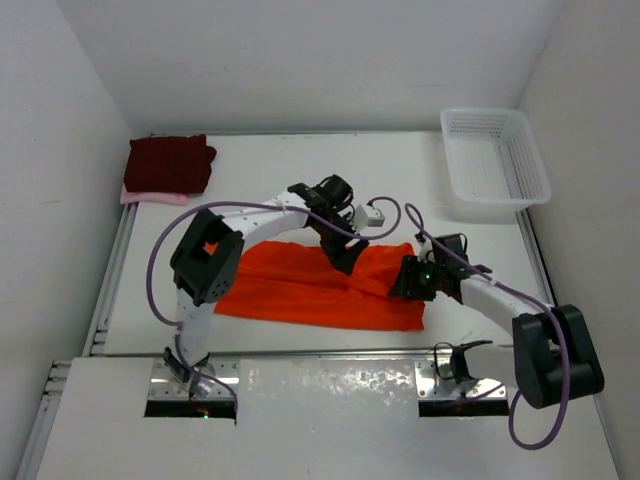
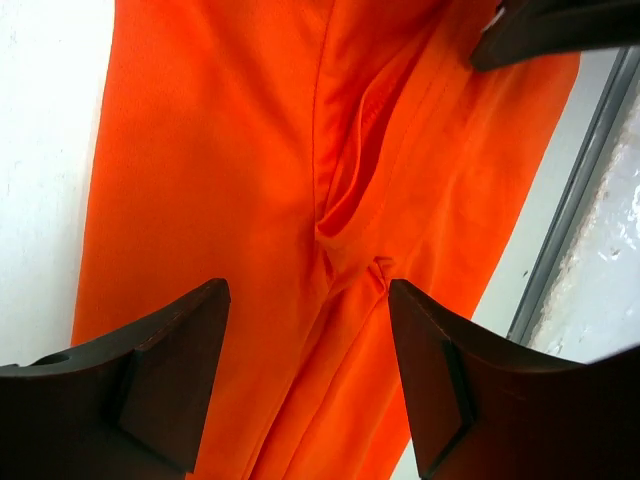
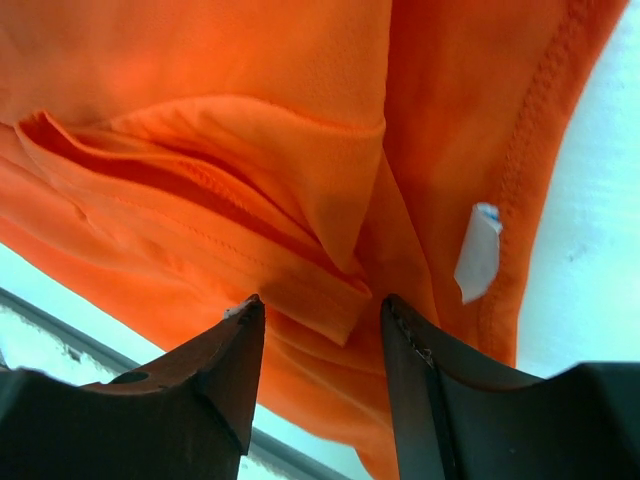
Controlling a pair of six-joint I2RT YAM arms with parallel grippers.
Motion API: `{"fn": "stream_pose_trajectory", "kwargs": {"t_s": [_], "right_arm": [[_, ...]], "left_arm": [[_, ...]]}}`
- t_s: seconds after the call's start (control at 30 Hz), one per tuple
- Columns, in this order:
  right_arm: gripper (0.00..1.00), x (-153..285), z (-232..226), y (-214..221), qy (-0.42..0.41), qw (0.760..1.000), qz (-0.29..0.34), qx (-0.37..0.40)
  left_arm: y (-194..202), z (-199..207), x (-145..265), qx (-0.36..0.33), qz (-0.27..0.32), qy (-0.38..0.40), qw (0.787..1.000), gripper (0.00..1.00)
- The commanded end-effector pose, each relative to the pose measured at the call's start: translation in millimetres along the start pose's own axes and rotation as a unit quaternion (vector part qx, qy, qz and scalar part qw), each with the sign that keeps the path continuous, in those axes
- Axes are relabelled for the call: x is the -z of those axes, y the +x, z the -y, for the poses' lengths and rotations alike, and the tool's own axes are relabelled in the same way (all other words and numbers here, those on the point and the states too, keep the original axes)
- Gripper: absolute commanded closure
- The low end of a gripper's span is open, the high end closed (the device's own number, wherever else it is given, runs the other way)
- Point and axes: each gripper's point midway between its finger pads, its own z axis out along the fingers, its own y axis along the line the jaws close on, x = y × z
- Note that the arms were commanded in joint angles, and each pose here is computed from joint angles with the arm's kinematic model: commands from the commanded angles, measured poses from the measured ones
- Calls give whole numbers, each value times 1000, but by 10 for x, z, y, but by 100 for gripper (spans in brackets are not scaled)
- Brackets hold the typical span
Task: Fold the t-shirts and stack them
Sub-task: Fold the other side of the tshirt into a rectangle
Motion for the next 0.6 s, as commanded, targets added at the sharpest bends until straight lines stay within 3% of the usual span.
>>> {"fn": "stream_pose_trajectory", "kwargs": {"t_s": [0.0, 0.07, 0.27, 0.57], "right_arm": [[52, -58, -68, -125, -22, 999, 29, 0], [53, -73, -75, -139, -26, 999, 35, -1], [69, -98, -71, -114, -30, 999, 36, -7], [78, -131, -83, -125, -34, 999, 34, -13]], "left_arm": [[-362, 167, 32, -13, 58, 22, 998, 37], [-302, 227, -82, -7, 49, 31, 998, 37], [-189, 308, -283, 21, 39, 66, 997, 42], [141, 164, -401, 11, -17, 18, 1000, 66]]}}
